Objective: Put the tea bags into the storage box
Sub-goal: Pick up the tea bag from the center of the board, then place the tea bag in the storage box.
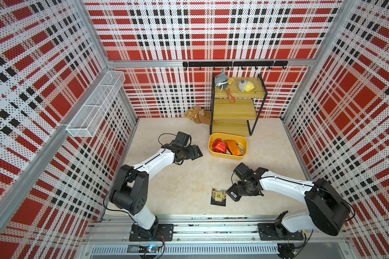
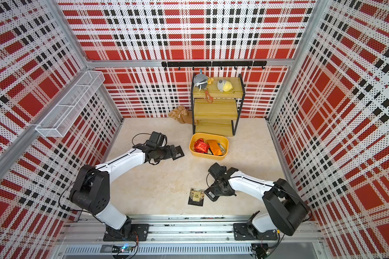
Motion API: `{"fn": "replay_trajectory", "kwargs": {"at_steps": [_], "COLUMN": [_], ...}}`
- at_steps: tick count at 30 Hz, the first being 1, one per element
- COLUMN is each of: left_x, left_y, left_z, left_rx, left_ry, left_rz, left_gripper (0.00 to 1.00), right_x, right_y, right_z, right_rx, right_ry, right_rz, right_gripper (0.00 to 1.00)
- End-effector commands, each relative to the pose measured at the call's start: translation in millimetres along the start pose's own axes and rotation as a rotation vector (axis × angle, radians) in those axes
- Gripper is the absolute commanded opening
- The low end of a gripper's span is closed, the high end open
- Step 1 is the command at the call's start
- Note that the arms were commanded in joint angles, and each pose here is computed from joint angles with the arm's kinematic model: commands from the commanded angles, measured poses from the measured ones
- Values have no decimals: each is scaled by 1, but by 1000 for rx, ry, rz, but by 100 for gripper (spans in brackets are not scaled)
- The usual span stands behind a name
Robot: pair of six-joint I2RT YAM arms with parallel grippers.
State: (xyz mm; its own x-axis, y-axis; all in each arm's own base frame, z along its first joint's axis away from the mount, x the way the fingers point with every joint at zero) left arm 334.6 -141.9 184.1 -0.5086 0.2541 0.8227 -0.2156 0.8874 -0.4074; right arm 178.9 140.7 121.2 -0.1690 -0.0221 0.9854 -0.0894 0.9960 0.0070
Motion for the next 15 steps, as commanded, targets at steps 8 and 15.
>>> {"fn": "replay_trajectory", "kwargs": {"at_steps": [8,15], "left_x": [-1,-7], "left_y": [3,3], "left_z": [-5,-11], "left_rx": [-2,4], "left_ry": [-22,-22], "left_rz": [-12,-9], "left_gripper": [91,91], "right_x": [70,97], "right_y": [5,-1], "right_z": [-53,-110], "right_rx": [8,7], "right_ry": [-165,-246], "right_rz": [9,16], "right_gripper": [0,0]}}
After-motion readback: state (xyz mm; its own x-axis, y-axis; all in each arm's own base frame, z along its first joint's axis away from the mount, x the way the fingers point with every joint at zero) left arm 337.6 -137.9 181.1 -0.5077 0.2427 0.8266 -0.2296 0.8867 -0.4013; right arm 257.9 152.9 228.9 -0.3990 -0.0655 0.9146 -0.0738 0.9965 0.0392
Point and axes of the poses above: each gripper's point midway between its finger pads, its own x axis back along the fingers, its own y axis along the line the jaws close on, z = x × y, the point moved 10 cm from there along x, back along the fingers, and after that the axes turned 8 degrees about x, right-handed, at the moved point
